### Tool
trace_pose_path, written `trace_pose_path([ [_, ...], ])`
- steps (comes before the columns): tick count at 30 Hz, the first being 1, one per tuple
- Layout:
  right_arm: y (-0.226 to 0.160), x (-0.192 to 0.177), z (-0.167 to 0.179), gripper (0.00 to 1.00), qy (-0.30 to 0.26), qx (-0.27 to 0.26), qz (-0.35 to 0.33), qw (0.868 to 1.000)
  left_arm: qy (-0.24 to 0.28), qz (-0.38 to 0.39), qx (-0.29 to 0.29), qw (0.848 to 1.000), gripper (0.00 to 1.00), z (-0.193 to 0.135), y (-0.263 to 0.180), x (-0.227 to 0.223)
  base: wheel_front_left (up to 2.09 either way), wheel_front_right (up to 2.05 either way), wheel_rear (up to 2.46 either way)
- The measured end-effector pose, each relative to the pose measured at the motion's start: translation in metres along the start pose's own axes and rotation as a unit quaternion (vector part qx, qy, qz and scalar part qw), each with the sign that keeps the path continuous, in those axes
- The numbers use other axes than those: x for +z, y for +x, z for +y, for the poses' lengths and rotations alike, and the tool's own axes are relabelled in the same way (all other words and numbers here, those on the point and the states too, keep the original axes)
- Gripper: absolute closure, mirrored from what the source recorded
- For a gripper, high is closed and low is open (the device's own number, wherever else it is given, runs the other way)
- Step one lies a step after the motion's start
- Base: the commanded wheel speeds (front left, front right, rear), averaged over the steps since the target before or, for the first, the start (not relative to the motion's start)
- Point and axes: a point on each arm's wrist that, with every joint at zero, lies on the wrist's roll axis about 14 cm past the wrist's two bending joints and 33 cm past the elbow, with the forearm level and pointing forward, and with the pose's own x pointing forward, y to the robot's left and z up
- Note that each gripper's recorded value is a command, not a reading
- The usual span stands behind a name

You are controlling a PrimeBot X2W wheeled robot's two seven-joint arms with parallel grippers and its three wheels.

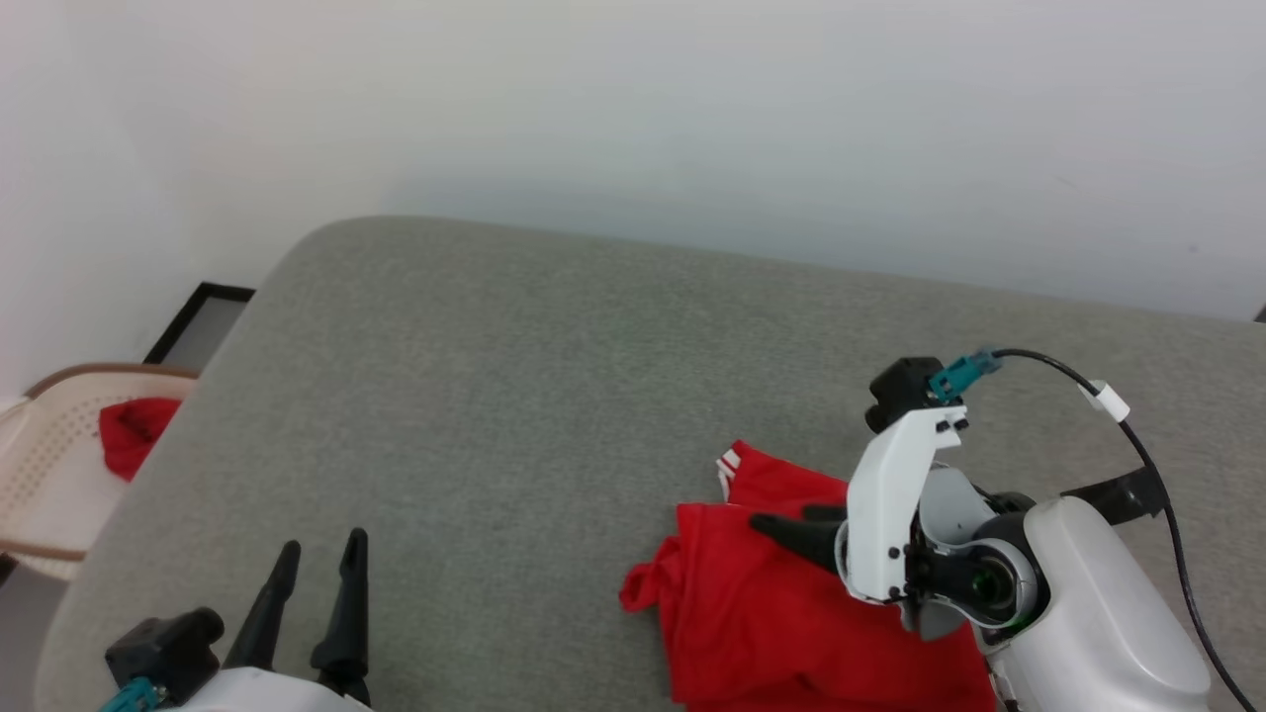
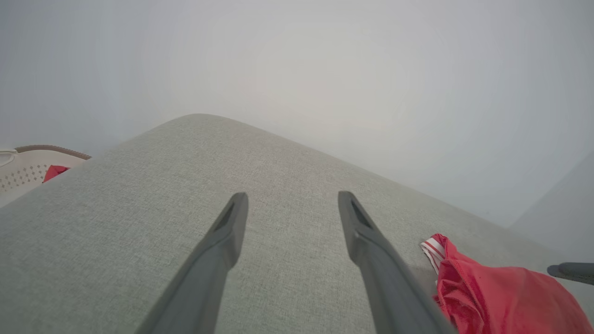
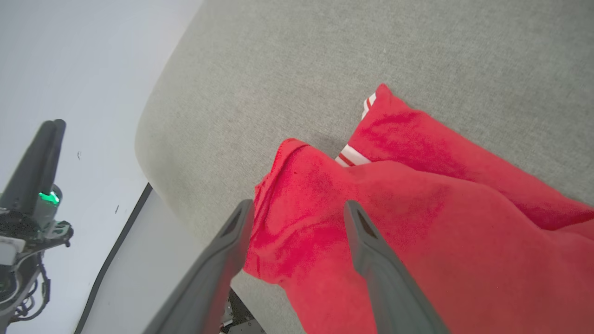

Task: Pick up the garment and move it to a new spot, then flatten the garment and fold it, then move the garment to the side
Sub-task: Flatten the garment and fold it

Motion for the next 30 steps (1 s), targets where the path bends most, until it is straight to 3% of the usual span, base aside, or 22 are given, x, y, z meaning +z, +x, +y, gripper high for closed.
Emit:
trace_pose_path([
  [8,-0.028,0.029,-0.003,0.00,-0.007,-0.001,-0.078,0.997,0.004,0.004,-0.021,1.000,0.00,-0.012,0.009,-0.003,0.00,0.00,0.00],
  [14,-0.070,0.053,-0.031,0.00,-0.017,-0.043,-0.180,0.983,0.015,0.002,-0.039,0.999,0.00,-0.024,0.019,-0.003,0.00,0.00,0.00],
  [20,-0.119,0.056,-0.067,0.00,-0.033,-0.103,-0.267,0.958,0.026,0.004,-0.058,0.998,0.00,-0.033,0.026,-0.004,0.00,0.00,0.00],
  [30,-0.188,0.030,-0.114,0.00,-0.062,-0.199,-0.370,0.905,0.041,0.010,-0.087,0.995,0.00,-0.051,0.032,-0.010,0.00,0.00,0.00],
])
